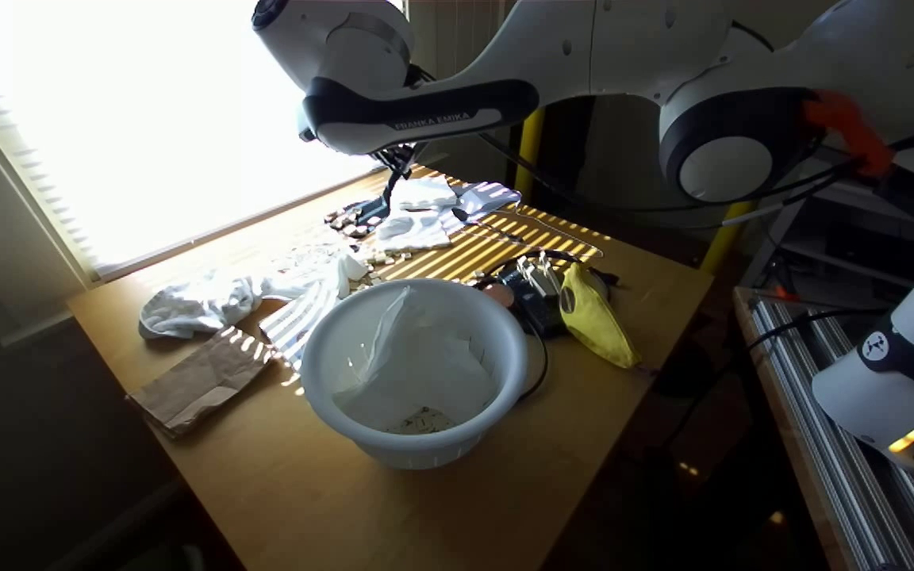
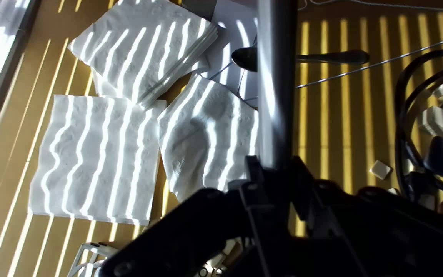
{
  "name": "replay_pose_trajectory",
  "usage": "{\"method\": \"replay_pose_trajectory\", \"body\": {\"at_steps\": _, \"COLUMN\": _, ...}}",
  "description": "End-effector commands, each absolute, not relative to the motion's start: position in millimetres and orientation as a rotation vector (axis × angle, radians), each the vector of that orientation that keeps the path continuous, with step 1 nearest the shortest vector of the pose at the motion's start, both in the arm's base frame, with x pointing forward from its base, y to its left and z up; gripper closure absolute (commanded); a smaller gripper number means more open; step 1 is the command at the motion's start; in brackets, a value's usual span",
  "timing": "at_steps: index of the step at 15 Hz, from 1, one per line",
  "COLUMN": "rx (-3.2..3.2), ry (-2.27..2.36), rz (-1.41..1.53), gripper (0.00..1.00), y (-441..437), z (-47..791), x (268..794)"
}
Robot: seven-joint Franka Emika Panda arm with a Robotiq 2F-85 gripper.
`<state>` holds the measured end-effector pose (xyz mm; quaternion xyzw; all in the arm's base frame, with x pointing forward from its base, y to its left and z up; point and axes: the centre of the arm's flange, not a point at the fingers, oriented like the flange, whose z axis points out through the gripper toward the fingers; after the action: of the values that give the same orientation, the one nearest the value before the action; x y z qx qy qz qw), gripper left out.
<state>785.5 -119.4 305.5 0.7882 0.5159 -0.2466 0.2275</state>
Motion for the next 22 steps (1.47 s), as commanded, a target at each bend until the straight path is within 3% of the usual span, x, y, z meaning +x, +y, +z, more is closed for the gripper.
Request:
{"method": "replay_pose_trajectory", "body": {"at_steps": 1, "rx": 2.105, "ry": 1.553, "rz": -0.612, "gripper": 0.94, "y": -110.7, "z": 317.4, "x": 713.1}}
{"method": "replay_pose_trajectory", "body": {"at_steps": 2, "rx": 2.085, "ry": 1.571, "rz": -0.601, "gripper": 0.94, "y": -110.4, "z": 320.2, "x": 714.8}}
{"method": "replay_pose_trajectory", "body": {"at_steps": 3, "rx": 2.123, "ry": 1.504, "rz": -0.640, "gripper": 0.78, "y": -113.9, "z": 313.4, "x": 790.5}}
{"method": "replay_pose_trajectory", "body": {"at_steps": 6, "rx": 2.105, "ry": 1.530, "rz": -0.629, "gripper": 0.78, "y": -112.8, "z": 319.2, "x": 791.7}}
{"method": "replay_pose_trajectory", "body": {"at_steps": 7, "rx": 2.104, "ry": 1.531, "rz": -0.629, "gripper": 0.94, "y": -112.8, "z": 319.3, "x": 791.7}}
{"method": "replay_pose_trajectory", "body": {"at_steps": 22, "rx": 1.740, "ry": 1.864, "rz": -0.472, "gripper": 0.94, "y": -20.7, "z": 328.6, "x": 768.9}}
